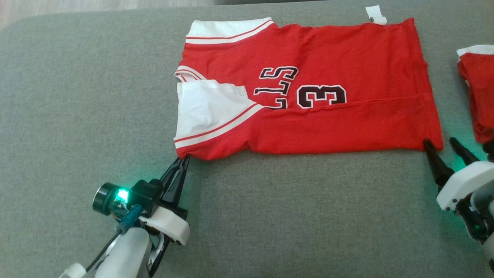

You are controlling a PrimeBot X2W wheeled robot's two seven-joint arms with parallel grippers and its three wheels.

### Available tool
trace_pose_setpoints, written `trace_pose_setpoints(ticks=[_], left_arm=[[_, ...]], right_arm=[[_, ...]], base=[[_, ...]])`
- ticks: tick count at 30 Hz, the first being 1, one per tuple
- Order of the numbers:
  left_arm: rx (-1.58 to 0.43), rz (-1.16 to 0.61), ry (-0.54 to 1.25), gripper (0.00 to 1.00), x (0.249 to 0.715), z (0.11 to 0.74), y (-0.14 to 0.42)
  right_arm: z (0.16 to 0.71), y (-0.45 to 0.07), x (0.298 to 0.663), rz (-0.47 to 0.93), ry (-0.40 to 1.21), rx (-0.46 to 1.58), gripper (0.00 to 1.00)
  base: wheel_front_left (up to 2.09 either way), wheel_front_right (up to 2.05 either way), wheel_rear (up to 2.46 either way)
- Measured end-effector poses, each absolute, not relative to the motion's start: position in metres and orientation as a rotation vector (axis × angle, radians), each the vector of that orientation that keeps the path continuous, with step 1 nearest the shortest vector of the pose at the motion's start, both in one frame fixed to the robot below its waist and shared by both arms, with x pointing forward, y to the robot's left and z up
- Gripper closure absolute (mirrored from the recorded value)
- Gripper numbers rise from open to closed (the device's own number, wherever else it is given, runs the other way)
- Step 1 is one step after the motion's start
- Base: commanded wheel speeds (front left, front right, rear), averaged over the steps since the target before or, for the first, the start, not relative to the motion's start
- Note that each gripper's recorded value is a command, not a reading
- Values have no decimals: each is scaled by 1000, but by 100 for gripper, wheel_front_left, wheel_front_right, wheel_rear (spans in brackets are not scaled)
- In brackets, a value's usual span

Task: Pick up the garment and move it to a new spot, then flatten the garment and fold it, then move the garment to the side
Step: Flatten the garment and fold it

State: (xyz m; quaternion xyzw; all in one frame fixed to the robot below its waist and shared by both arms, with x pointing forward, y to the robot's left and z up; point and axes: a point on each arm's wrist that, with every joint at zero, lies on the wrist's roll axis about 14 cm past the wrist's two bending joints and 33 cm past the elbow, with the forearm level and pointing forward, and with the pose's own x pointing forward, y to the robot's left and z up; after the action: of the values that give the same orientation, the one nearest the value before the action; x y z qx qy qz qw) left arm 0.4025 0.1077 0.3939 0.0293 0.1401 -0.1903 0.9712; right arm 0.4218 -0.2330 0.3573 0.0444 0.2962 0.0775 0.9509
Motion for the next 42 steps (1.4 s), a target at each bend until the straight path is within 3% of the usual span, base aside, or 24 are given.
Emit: trace_pose_setpoints(ticks=[1,2,3,4,21,32,42], left_arm=[[63,-385,278,100,403,395,108],[65,-385,272,100,403,397,109],[70,-386,267,100,402,399,109],[72,-390,259,100,402,401,108],[73,-425,224,100,339,414,109],[34,-477,305,100,276,403,94],[-27,-498,382,100,248,396,89]], right_arm=[[355,-231,420,162,620,95,0],[355,-229,420,165,631,101,18],[355,-226,420,175,640,107,68],[357,-222,420,188,639,112,100],[374,-234,378,242,649,68,100],[364,-248,315,268,755,13,100],[369,-258,297,234,759,-11,100]], base=[[0,0,0],[0,0,0],[0,0,0],[0,0,0],[0,0,0],[0,0,0],[0,0,0]])
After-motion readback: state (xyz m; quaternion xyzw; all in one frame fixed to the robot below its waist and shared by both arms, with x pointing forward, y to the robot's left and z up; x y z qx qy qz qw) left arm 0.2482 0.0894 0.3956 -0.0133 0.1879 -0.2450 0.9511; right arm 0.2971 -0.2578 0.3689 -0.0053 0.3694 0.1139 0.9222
